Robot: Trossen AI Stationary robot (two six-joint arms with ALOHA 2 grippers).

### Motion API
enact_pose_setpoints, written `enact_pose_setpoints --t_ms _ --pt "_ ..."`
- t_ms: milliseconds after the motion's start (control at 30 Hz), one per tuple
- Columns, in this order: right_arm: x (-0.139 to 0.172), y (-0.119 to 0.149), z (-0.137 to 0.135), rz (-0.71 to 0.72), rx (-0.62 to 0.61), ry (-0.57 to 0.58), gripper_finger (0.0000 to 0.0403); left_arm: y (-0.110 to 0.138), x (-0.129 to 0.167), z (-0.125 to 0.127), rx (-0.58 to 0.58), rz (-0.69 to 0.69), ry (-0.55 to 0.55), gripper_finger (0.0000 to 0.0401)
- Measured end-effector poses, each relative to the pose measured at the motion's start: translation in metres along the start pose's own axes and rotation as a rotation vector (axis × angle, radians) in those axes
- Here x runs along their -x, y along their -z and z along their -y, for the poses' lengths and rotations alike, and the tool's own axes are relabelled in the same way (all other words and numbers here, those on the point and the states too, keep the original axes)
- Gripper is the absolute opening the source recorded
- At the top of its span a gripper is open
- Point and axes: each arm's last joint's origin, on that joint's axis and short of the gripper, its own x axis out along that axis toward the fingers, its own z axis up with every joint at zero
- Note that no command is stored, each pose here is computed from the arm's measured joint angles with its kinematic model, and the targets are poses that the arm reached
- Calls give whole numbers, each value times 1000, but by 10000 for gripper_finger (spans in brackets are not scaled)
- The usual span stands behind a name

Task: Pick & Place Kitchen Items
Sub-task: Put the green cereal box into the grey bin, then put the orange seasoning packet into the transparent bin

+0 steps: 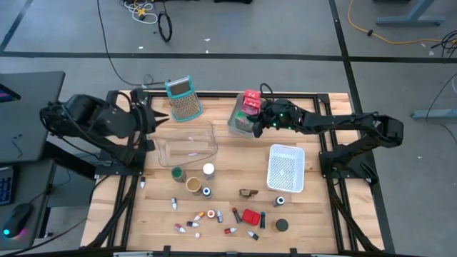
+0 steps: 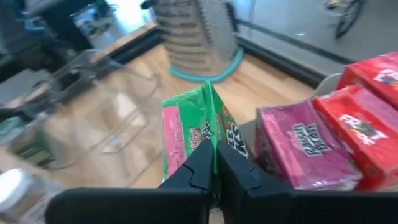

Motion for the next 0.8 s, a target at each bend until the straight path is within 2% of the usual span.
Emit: enact_pose_setpoints --t_ms 300,567,733,800 --pt "0 5 3 -40 40 47 73 -1 -5 6 -34 -38 50 50" --pt "2 1 2 -10 79 45 132 -1 -5 6 -9 -37 55 50" --pt "8 -9 -7 74 116 -51 153 -1 -5 7 35 -40 74 50" --pt "10 -10 -14 77 172 -121 155 -1 -5 7 58 -40 72 50"
